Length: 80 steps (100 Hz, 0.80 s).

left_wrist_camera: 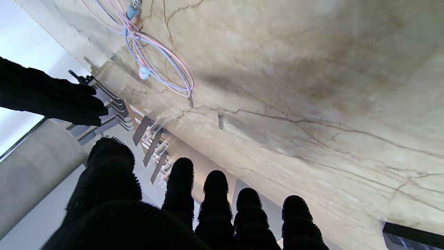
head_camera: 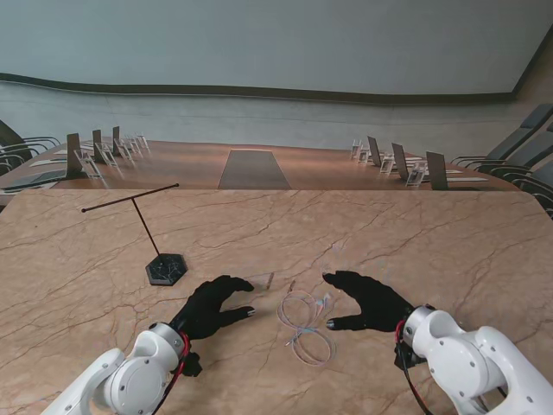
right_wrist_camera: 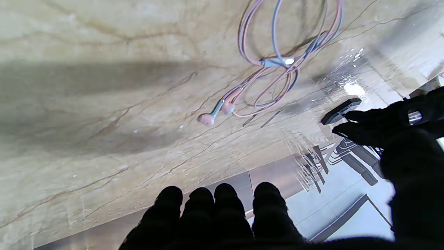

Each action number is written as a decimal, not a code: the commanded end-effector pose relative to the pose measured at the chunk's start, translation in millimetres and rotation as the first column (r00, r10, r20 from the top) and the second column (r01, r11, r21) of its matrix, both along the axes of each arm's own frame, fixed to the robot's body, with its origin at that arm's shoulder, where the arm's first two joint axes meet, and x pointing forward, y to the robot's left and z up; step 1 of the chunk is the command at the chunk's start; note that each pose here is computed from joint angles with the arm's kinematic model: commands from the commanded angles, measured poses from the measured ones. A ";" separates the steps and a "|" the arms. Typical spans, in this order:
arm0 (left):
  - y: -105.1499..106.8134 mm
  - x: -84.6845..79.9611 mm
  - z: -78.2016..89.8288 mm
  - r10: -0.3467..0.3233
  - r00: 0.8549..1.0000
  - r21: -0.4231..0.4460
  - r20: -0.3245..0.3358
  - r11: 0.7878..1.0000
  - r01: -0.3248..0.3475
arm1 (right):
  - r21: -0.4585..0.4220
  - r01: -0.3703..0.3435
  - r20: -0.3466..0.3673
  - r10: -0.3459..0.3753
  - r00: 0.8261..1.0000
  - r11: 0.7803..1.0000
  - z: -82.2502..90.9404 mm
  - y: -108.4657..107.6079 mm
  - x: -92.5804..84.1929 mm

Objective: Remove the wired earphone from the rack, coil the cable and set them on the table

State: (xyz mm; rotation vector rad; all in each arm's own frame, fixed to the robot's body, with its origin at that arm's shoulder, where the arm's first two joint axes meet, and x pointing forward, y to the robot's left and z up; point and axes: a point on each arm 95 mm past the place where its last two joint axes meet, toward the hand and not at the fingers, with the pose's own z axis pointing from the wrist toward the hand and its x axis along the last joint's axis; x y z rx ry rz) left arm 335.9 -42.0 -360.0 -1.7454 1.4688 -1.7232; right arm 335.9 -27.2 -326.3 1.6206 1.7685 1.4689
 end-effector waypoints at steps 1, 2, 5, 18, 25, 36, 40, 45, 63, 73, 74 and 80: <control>-0.3 -8.7 -4.0 -0.006 1.000 0.002 -0.011 1.000 0.006 | 0.018 0.001 -0.009 -0.001 1.000 1.000 -4.3 4.7 -9.8; -0.1 -9.2 -4.0 -0.007 1.000 0.003 -0.012 1.000 0.007 | 0.020 0.003 -0.009 -0.003 1.000 1.000 -4.5 4.8 -10.7; 0.6 -10.5 -4.2 -0.008 1.000 0.009 -0.012 1.000 0.008 | 0.024 0.007 -0.012 -0.007 1.000 1.000 -5.2 4.8 -13.3; 2.6 -14.0 -4.3 -0.012 1.000 0.020 -0.005 1.000 0.012 | 0.042 0.023 -0.020 -0.023 1.000 0.999 -9.5 5.1 -21.7; 3.2 -15.2 -4.3 -0.013 1.000 0.018 -0.010 1.000 0.013 | 0.072 0.042 -0.029 -0.040 0.999 0.996 -12.0 5.6 -24.9; 3.6 -16.5 -4.6 -0.014 1.000 0.016 -0.015 1.000 0.014 | 0.101 0.068 -0.035 -0.065 0.997 0.993 -13.7 5.4 -28.8; 3.7 -16.6 -4.6 -0.013 1.000 0.017 -0.014 1.000 0.014 | 0.102 0.070 -0.032 -0.067 0.997 0.992 -13.9 4.8 -29.6; 3.7 -16.4 -4.1 -0.014 1.000 0.018 -0.016 1.000 0.014 | 0.104 0.071 -0.029 -0.069 0.997 0.992 -14.2 4.0 -30.5; 2.3 -13.9 -2.7 -0.021 1.000 0.021 -0.021 1.000 0.022 | 0.121 0.093 -0.027 -0.091 0.996 0.988 -16.5 2.1 -31.8; 1.4 -12.7 -2.3 -0.023 0.999 0.023 -0.024 0.999 0.023 | 0.121 0.095 -0.029 -0.092 0.995 0.988 -17.2 0.7 -30.5; 1.3 -12.7 -2.2 -0.023 0.999 0.024 -0.024 0.999 0.023 | 0.120 0.095 -0.029 -0.092 0.995 0.988 -17.2 0.6 -30.4; 0.9 -12.2 -1.9 -0.022 1.000 0.024 -0.022 0.999 0.022 | 0.122 0.096 -0.030 -0.093 0.995 0.988 -17.2 0.0 -29.6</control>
